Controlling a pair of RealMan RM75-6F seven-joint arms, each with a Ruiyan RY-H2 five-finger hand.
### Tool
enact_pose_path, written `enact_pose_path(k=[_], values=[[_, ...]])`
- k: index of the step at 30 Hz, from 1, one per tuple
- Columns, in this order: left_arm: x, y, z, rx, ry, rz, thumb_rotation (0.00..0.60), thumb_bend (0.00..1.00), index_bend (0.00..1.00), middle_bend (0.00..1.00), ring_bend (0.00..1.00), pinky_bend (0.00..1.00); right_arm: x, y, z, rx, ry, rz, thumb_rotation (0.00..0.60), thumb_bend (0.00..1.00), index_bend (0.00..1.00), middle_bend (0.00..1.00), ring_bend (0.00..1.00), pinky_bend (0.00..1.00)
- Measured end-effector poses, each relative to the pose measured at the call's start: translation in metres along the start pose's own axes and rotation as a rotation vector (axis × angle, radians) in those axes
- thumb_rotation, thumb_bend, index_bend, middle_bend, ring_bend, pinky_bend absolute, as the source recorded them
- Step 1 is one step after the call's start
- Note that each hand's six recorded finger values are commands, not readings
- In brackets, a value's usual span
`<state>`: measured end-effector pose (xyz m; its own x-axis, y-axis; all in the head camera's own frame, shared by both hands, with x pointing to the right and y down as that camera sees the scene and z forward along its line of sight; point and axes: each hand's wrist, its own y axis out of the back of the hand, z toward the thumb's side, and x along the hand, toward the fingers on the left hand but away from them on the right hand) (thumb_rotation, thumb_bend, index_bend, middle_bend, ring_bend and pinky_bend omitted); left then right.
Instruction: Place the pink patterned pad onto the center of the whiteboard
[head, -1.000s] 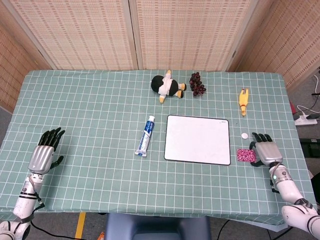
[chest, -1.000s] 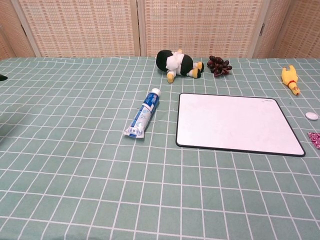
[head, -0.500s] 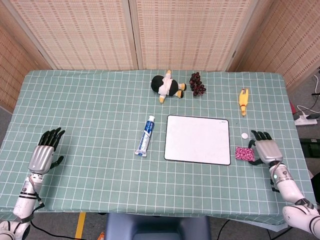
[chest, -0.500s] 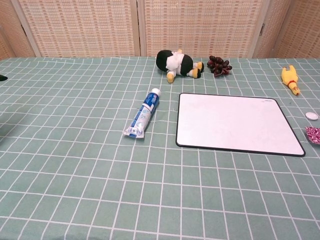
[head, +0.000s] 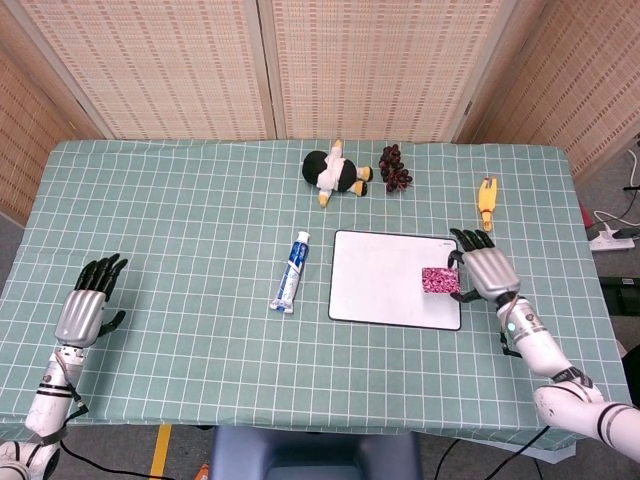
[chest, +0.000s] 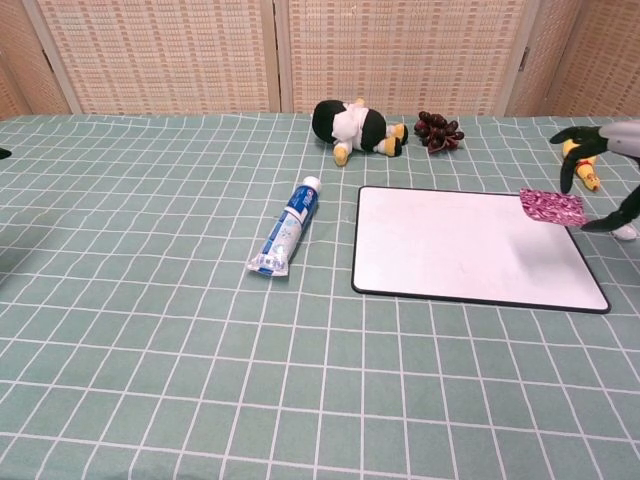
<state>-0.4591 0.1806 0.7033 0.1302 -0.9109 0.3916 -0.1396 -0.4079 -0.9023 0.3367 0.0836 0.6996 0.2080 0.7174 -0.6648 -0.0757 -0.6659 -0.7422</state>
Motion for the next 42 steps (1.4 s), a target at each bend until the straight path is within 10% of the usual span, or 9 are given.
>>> enact_pose_path(k=[21, 25, 42], values=[[-0.001, 0.005, 0.001, -0.015, -0.008, 0.018, 0.6, 0.24, 0.0, 0.0, 0.0, 0.0, -0.065, -0.022, 0.04, 0.002, -0.027, 0.122, 0.547, 0.2, 0.41, 0.0, 0.0, 0.0], [-0.001, 0.006, 0.001, -0.02, -0.009, 0.017, 0.6, 0.24, 0.0, 0.0, 0.0, 0.0, -0.068, -0.02, 0.046, -0.008, -0.018, 0.12, 0.547, 0.04, 0.35, 0.0, 0.0, 0.0], [-0.003, 0.002, 0.002, -0.009, -0.016, 0.003, 0.6, 0.24, 0.0, 0.0, 0.0, 0.0, -0.046, 0.007, 0.001, 0.067, -0.102, 0.068, 0.544, 0.0, 0.31, 0.0, 0.0, 0.0]])
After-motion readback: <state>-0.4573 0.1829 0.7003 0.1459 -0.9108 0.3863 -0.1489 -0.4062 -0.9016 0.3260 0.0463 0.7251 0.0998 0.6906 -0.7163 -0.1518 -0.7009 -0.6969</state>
